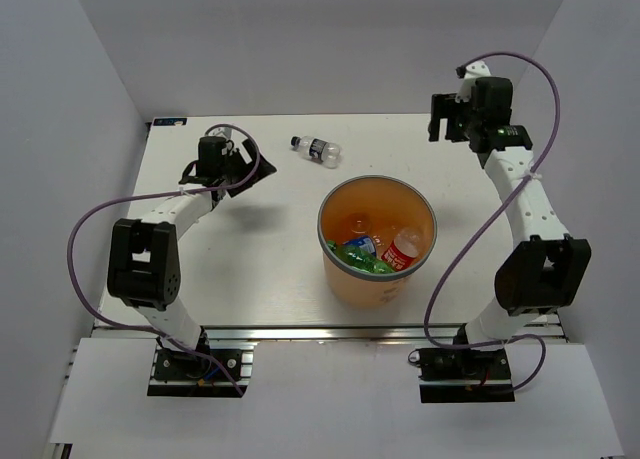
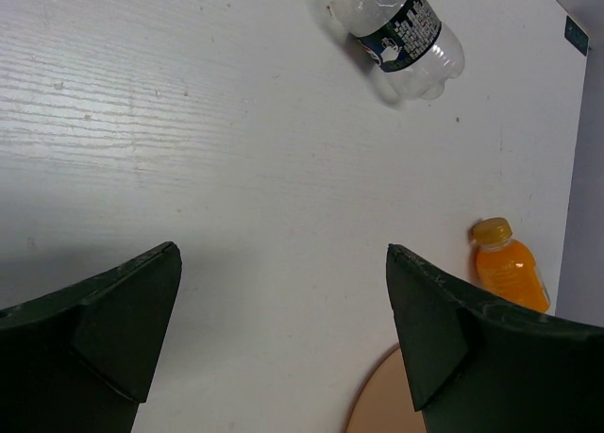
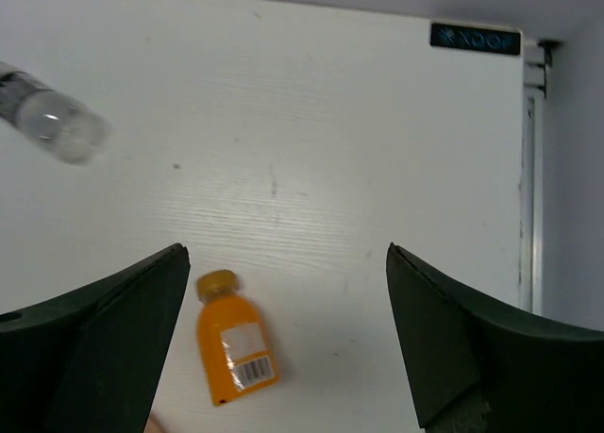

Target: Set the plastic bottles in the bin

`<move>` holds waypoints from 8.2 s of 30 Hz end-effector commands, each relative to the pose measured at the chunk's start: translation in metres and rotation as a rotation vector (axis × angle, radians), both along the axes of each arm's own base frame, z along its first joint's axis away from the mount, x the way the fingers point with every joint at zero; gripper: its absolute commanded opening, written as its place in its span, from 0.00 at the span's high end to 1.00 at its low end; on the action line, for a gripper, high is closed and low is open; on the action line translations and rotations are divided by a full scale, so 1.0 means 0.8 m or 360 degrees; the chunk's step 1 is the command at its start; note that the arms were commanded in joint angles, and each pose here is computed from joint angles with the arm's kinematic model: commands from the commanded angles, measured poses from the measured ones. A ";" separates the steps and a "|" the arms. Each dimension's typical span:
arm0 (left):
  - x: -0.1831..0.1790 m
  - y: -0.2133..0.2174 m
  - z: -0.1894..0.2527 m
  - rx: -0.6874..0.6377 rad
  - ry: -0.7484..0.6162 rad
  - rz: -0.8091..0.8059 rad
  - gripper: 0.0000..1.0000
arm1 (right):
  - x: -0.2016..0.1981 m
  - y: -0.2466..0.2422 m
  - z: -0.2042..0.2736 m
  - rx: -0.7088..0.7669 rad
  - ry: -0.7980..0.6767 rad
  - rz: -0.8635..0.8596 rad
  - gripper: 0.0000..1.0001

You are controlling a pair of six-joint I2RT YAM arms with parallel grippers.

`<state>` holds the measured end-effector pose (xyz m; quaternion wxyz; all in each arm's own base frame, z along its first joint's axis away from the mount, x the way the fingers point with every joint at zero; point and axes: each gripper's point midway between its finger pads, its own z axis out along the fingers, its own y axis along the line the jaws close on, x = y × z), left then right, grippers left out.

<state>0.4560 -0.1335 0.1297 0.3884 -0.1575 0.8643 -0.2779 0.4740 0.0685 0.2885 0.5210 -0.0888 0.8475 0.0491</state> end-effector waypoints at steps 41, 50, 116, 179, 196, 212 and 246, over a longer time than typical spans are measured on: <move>-0.060 0.032 0.014 0.0152 -0.0056 0.0067 0.02 | -0.140 0.057 -0.266 0.0143 0.0852 0.0430 0.11; -0.059 0.027 0.006 0.0166 -0.0033 -0.0001 0.02 | -0.165 0.001 -0.319 -0.0243 0.0971 -0.0014 0.11; 0.194 -0.108 -0.031 -0.0063 0.0198 0.0426 0.02 | -0.086 -0.059 0.062 0.0563 -0.0284 -0.0030 0.11; 0.156 -0.063 0.128 -0.0129 -0.0337 0.0377 1.00 | -0.108 -0.076 0.011 0.0653 -0.0253 -0.0136 0.11; -0.095 -0.166 0.353 -0.0236 -0.0961 -0.0285 1.00 | -0.158 -0.035 -0.010 0.0814 -0.0232 0.0062 0.11; -0.248 -0.297 0.274 -0.0207 -0.0819 -0.1016 0.42 | -0.131 -0.033 -0.044 0.0899 -0.0036 0.0066 0.11; -0.016 -0.034 0.302 0.0103 -0.0750 0.0005 0.02 | -0.098 -0.021 -0.149 0.1016 0.0323 0.0124 0.11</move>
